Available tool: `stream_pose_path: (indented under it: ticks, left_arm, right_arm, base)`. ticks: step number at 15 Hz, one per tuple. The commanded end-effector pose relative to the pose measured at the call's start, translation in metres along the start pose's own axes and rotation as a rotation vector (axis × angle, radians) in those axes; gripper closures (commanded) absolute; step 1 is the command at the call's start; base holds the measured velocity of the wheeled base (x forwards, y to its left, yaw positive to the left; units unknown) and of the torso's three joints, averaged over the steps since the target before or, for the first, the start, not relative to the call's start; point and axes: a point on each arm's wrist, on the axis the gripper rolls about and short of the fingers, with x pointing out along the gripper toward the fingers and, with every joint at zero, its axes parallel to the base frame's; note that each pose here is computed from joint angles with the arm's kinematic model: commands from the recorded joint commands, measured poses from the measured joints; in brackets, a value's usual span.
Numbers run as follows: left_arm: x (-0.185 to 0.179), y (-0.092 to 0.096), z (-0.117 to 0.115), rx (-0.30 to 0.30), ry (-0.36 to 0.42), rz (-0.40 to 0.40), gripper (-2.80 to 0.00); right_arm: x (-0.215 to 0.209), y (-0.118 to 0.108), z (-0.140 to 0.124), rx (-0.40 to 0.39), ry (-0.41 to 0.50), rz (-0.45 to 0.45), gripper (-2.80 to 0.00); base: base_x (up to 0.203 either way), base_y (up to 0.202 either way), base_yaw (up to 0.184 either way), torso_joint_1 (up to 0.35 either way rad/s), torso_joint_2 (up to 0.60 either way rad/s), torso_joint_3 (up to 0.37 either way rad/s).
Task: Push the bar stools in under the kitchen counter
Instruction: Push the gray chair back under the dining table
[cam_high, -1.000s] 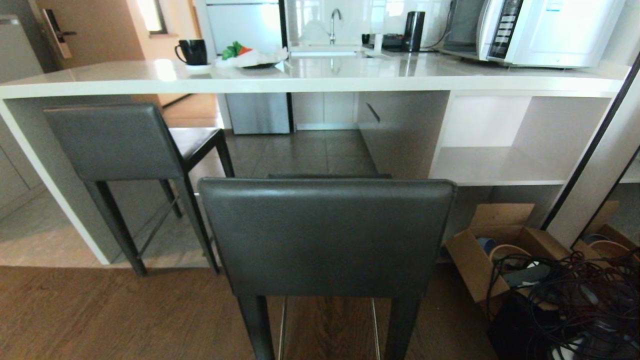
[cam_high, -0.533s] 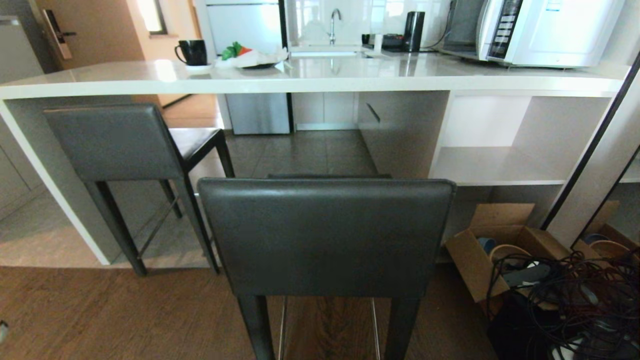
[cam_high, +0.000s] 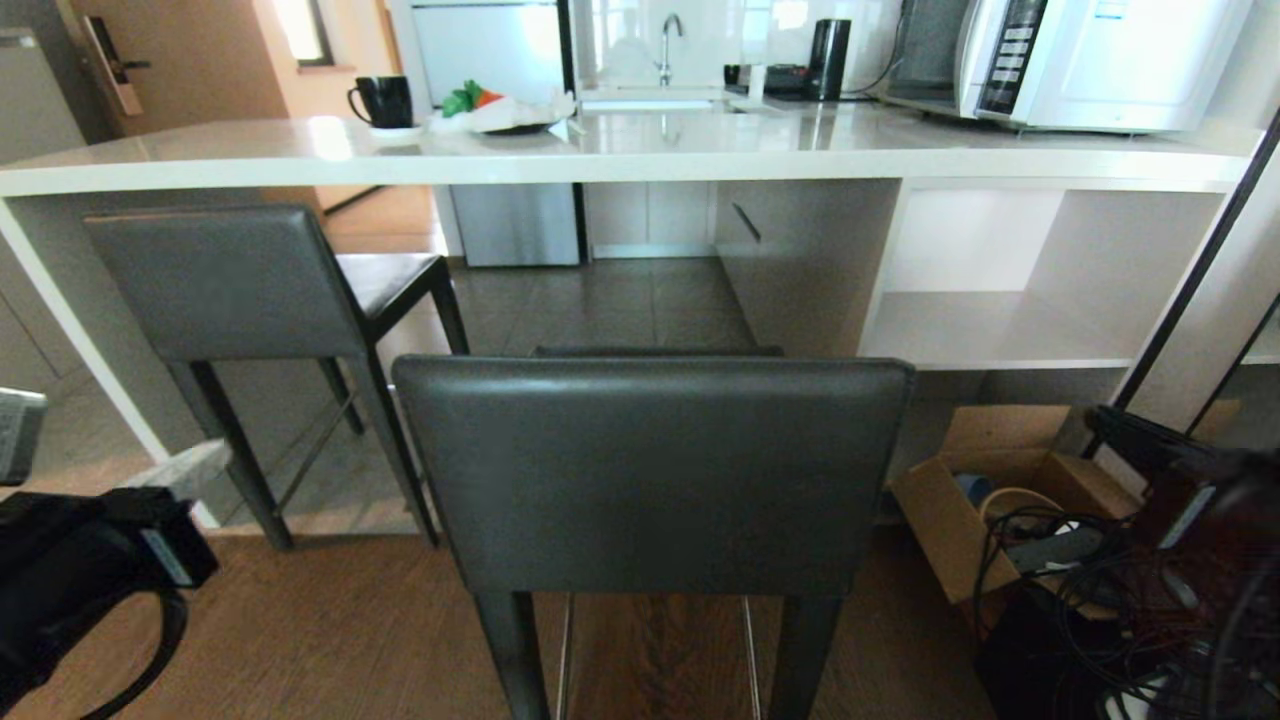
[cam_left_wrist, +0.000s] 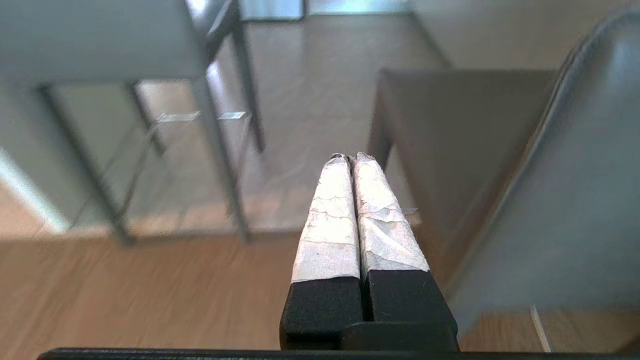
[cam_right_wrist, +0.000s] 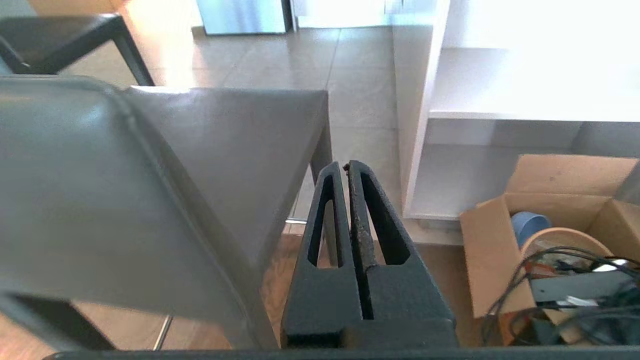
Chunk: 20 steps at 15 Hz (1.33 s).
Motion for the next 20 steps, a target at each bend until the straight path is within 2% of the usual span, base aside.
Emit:
stream_pose_path:
  ticks: [1, 4, 6, 11, 13, 20]
  left_arm:
    - [0.040, -0.012, -0.024, 0.004, 0.059, -0.041, 0.00]
    - [0.054, -0.036, -0.029, 0.002, 0.003, -0.104, 0.00]
    - [0.055, -0.048, -0.030, 0.002, -0.001, -0.129, 0.00]
    - [0.073, -0.069, -0.035, -0.001, -0.020, -0.141, 0.00]
    - [0.077, -0.073, -0.038, -0.004, -0.043, -0.143, 0.00]
    - [0.085, -0.074, -0.050, 0.005, -0.005, -0.137, 0.00]
  right_arm:
    - [0.033, 0.016, -0.022, -0.016, 0.070, 0.004, 0.00]
    - [0.053, 0.040, -0.037, -0.050, 0.034, 0.005, 0.00]
    - [0.056, 0.047, -0.043, -0.062, 0.048, 0.023, 0.00]
    - [0.070, 0.064, -0.061, -0.083, 0.061, 0.042, 0.00]
    - [0.077, 0.068, -0.062, -0.098, 0.048, 0.046, 0.00]
    - [0.103, 0.078, -0.069, -0.109, 0.050, 0.042, 0.00]
  base:
    - [0.000, 0.000, 0.000, 0.000, 0.00, 0.000]
    - [0.000, 0.000, 0.000, 0.000, 0.00, 0.000]
    - [0.000, 0.000, 0.000, 0.000, 0.00, 0.000]
    - [0.000, 0.000, 0.000, 0.000, 0.00, 0.000]
    - [0.000, 0.000, 0.000, 0.000, 0.00, 0.000]
    - [0.000, 0.000, 0.000, 0.000, 0.00, 0.000]
